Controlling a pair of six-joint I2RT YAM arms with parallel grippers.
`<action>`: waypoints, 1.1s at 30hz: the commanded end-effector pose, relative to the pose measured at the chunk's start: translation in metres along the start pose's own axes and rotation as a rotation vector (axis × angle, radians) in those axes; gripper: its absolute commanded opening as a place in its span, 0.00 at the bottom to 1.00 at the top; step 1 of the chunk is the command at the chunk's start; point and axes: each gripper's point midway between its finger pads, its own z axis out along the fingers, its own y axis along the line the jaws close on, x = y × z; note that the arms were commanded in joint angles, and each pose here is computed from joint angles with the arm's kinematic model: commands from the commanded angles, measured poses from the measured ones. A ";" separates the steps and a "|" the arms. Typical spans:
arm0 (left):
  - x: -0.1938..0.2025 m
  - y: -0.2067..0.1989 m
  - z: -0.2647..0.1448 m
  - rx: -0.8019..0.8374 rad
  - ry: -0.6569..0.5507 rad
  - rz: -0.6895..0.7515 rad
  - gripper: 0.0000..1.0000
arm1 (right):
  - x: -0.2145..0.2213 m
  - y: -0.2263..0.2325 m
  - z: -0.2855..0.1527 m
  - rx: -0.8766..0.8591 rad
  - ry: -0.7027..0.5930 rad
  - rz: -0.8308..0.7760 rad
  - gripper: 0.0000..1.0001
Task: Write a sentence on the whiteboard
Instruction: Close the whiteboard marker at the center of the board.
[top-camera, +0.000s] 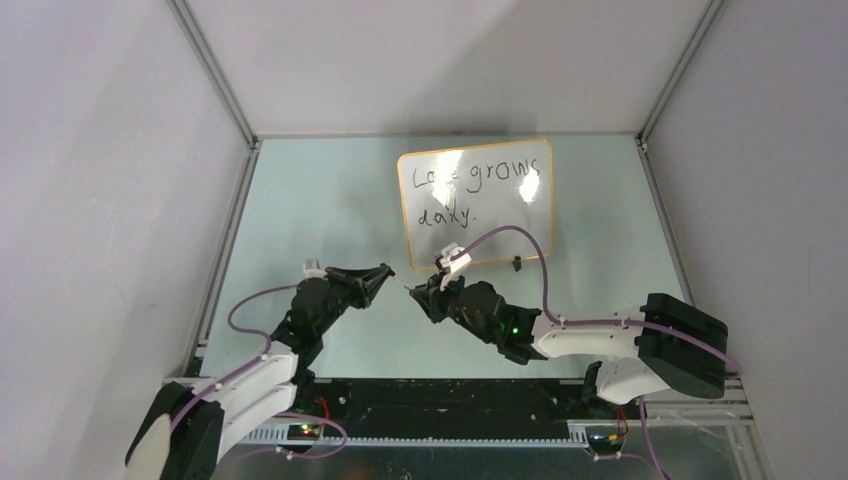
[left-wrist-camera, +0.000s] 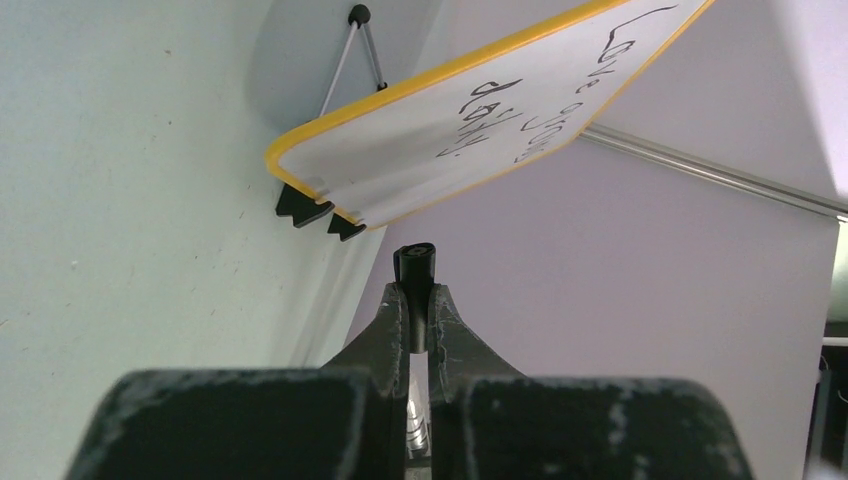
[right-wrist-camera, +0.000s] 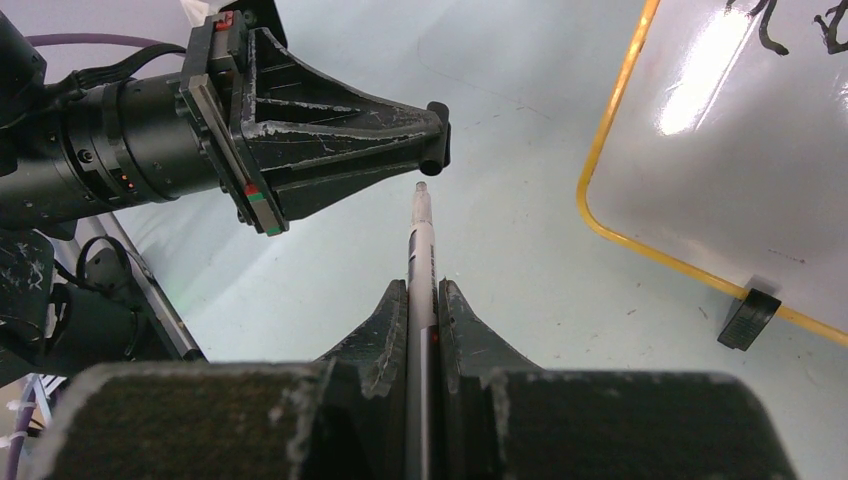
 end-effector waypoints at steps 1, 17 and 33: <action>0.003 0.000 -0.003 0.006 0.012 -0.015 0.00 | -0.019 0.005 0.005 0.002 -0.046 0.019 0.00; 0.003 0.004 -0.006 -0.009 0.010 -0.002 0.00 | -0.019 0.005 0.005 0.000 -0.048 0.020 0.00; 0.008 0.005 -0.007 -0.008 0.026 -0.003 0.00 | -0.019 0.006 0.007 0.003 -0.044 0.020 0.00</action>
